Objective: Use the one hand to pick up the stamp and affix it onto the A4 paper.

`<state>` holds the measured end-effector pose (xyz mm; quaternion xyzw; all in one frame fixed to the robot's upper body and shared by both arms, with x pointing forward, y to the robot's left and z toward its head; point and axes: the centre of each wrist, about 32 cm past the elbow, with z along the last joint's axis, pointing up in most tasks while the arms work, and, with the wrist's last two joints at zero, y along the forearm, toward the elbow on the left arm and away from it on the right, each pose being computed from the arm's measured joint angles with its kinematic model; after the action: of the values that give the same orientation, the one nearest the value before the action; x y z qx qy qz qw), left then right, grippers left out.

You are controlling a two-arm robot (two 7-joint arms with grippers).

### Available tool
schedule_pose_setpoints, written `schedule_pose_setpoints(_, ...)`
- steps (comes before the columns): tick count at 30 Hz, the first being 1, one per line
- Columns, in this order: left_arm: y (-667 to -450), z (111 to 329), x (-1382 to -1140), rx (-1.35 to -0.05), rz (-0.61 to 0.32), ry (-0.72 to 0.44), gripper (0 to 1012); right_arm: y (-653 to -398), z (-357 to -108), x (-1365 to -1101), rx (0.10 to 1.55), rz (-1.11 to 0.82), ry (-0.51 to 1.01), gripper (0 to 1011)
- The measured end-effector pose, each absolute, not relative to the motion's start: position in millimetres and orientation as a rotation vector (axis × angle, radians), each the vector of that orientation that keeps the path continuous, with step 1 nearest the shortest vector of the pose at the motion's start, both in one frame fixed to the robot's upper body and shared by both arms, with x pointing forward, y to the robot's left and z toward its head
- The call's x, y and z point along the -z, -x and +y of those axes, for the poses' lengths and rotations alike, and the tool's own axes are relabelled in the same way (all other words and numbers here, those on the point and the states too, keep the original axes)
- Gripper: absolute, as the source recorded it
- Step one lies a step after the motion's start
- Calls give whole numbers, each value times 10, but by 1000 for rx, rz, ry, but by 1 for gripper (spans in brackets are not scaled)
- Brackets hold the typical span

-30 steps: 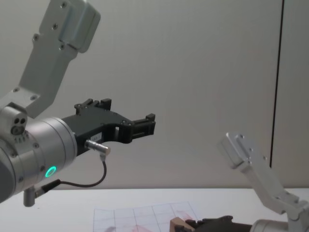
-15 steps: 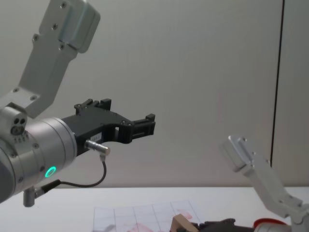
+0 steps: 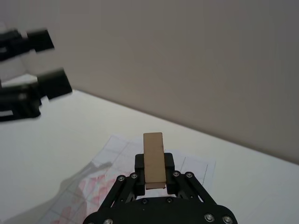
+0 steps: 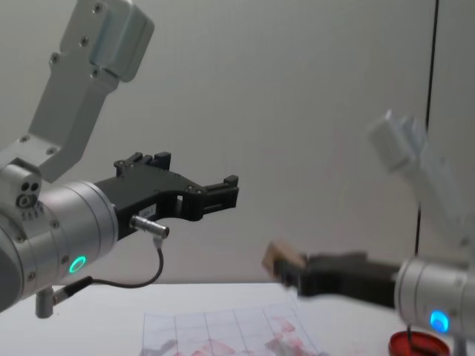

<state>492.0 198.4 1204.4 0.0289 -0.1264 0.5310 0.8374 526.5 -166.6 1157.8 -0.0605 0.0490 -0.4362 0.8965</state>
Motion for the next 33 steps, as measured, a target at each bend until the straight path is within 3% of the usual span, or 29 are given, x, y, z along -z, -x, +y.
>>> schedule_pose_setpoints(10,-4920,1984,-12044,-1124,-268,-61,1002,-5265,-1803,-11949,1003,102,44,225)
schedule_pose_setpoints(15,-4920,1984,-12044,-1124,-268,-61,1001,-5268,-1888,-12013,1055,115,60,225)
schedule_pose_setpoints(33,-4920,1984,-12044,-1124,-268,-61,1001,-5316,-2140,-11832,1173,187,214,225)
